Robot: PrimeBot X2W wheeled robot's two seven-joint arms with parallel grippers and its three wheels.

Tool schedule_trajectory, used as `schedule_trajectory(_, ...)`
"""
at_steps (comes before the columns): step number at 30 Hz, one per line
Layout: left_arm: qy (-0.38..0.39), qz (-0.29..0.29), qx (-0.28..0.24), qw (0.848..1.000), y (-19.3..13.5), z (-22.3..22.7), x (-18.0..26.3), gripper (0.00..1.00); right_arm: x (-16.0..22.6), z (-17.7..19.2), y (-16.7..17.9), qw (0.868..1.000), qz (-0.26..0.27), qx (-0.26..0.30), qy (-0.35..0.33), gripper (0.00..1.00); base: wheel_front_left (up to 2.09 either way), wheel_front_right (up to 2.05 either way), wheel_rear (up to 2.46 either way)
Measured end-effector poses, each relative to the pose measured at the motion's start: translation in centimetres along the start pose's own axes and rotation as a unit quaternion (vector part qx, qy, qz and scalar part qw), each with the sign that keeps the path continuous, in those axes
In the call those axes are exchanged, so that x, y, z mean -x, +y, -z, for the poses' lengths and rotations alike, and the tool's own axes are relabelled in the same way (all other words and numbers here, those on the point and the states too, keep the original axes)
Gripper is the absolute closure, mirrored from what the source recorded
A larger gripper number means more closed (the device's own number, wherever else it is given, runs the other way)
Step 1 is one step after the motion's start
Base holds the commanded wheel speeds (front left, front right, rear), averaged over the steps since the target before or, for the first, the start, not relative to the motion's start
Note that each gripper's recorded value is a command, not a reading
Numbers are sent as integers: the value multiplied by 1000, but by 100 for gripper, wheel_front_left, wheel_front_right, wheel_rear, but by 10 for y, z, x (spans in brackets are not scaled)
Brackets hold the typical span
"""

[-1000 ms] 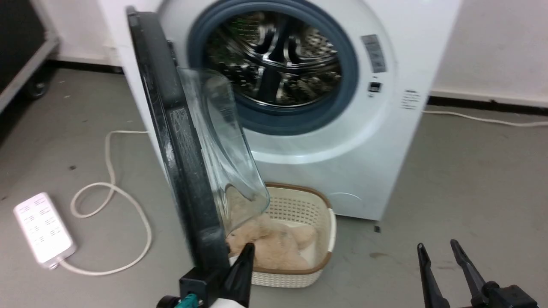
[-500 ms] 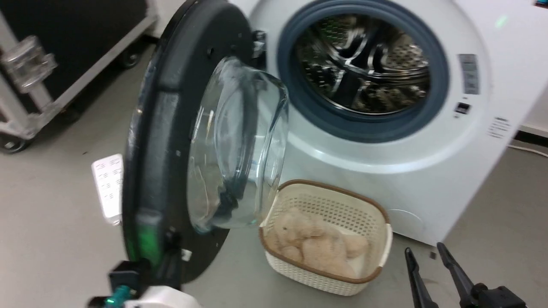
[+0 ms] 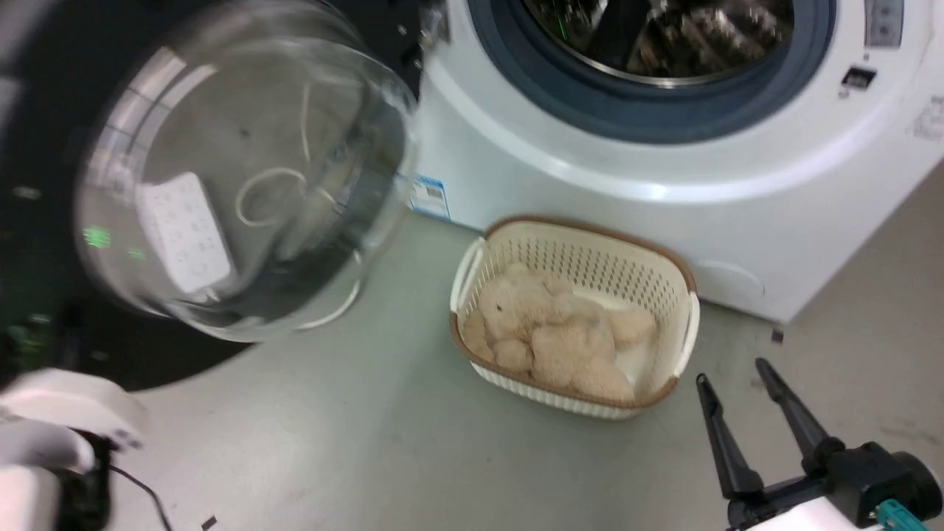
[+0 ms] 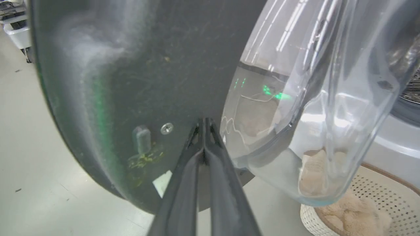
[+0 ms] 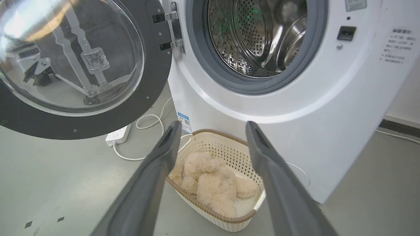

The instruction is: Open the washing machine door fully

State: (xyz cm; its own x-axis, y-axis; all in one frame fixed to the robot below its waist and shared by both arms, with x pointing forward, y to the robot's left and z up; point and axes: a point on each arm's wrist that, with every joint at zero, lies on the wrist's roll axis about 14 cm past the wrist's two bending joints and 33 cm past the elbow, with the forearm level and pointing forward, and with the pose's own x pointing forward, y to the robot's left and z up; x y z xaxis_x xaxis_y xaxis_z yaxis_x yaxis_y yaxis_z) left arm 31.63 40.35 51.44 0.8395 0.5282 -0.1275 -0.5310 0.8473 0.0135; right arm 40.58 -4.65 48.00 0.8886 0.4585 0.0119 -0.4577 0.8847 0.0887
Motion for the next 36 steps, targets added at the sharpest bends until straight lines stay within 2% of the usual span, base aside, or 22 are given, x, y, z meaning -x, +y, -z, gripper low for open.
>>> schedule_trajectory(11, -15, -67, -24, 997, 43, -15, -64, 100, -1, 21, -34, 999, 36, 1, 25, 0, 0, 0, 0)
schedule_trajectory(20, -49, -45, -26, 997, 34, -19, -64, 100, 8, 13, -42, 998, 52, 11, 16, 0, 0, 0, 0)
schedule_trajectory(25, -102, 0, -11, 995, 7, -41, -48, 100, 18, -7, -45, 998, 65, 21, -11, 0, 0, 0, 0)
schedule_trajectory(26, -136, 32, 14, 990, -17, -54, -30, 100, 26, -24, -47, 996, 76, 31, -33, 0, 0, 0, 0)
schedule_trajectory(28, -152, 59, 35, 986, -36, -59, -14, 100, 35, -35, -51, 994, 89, 41, -48, 0, 0, 0, 0)
schedule_trajectory(36, -150, 174, 85, 970, -125, -44, 48, 100, 78, -76, -74, 980, 153, 82, -99, 0, 0, 0, 0)
